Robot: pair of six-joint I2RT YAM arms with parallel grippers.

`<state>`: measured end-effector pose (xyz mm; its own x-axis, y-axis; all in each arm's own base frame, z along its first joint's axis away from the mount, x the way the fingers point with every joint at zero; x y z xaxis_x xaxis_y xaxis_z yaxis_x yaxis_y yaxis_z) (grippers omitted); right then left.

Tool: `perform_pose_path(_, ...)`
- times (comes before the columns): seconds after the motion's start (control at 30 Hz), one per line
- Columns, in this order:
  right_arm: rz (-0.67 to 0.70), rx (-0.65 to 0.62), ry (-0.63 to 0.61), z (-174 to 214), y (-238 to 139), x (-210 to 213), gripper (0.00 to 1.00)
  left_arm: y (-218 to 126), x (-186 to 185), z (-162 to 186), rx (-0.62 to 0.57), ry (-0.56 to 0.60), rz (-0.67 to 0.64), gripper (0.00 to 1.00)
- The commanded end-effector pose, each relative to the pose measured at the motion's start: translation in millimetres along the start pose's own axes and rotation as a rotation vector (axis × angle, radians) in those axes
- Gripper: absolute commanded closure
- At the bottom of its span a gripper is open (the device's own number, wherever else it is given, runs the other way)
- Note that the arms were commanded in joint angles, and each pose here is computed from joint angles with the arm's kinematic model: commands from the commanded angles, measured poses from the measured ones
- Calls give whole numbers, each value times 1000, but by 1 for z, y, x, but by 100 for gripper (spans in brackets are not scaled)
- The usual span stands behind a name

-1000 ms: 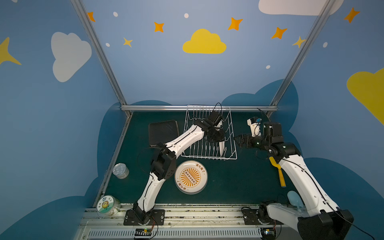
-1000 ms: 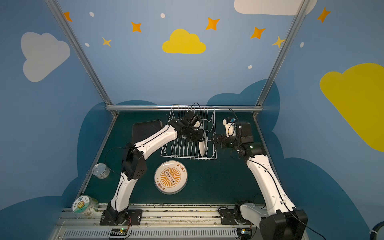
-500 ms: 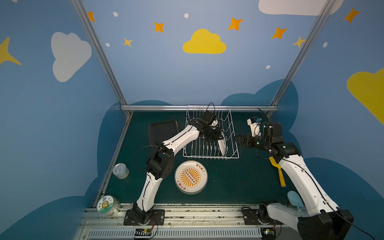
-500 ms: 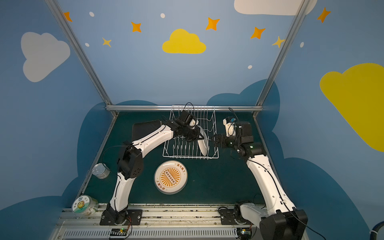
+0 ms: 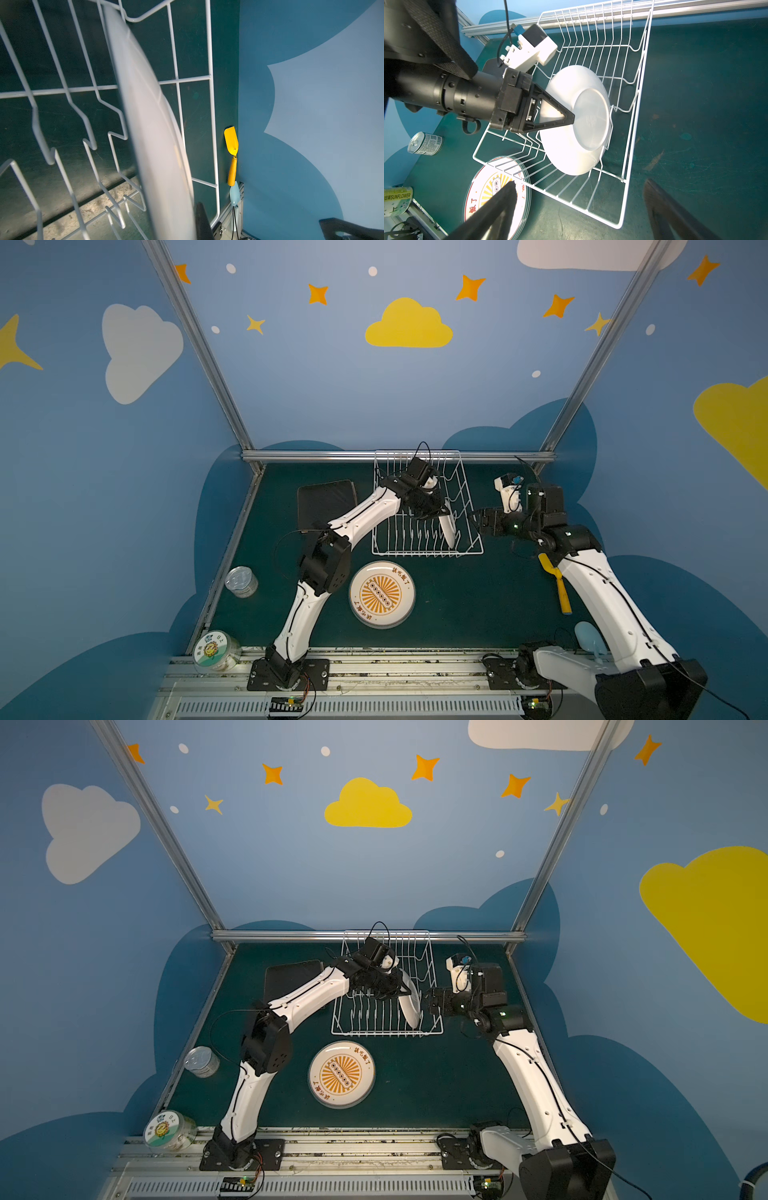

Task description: Unload the plates from the dish rack

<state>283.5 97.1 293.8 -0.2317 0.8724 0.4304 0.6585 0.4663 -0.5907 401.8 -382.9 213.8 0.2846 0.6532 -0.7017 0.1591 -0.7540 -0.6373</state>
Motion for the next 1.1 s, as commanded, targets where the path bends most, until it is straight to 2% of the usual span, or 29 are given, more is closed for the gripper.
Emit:
perform_pose_path(0.0, 3, -34, 12, -8, -7, 2, 6, -24, -28, -10, -37, 84, 77, 97)
perform_pose_path(0.27, 24, -71, 47, -17, -15, 2, 6, -67, -52, -14, -87, 121, 107, 97)
perform_pose_path(0.47, -5, -127, 76, -30, -28, 9, 5, -105, -76, -20, -181, 214, 132, 97)
perform_pose_path(0.6, -11, -146, 135, -39, -33, 10, 5, -129, -88, -22, -260, 358, 110, 97)
perform_pose_path(0.73, -25, -111, 287, -46, -32, 5, 5, -150, -92, -19, -329, 523, 29, 97)
perform_pose_path(0.83, -68, -86, 357, -52, -29, 5, 5, -161, -89, -13, -385, 644, -70, 97)
perform_pose_path(0.93, -116, -102, 394, -59, -28, 7, 5, -168, -81, -6, -464, 787, -178, 97)
perform_pose_path(1.07, -173, -107, 430, -68, -26, 11, 6, -177, -70, 8, -569, 954, -245, 97)
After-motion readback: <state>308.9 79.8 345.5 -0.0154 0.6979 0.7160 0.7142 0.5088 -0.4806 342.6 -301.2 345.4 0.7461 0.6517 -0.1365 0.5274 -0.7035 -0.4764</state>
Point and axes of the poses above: each gripper's point midway between its finger pads, its own y axis out along the fingers, its own x axis along the line the jaws close on, z = x × y, the point moved 6 cm from there along -y, back along the fingers, and after that the axes turned 10 degrees about y, right-handed, at the moved point
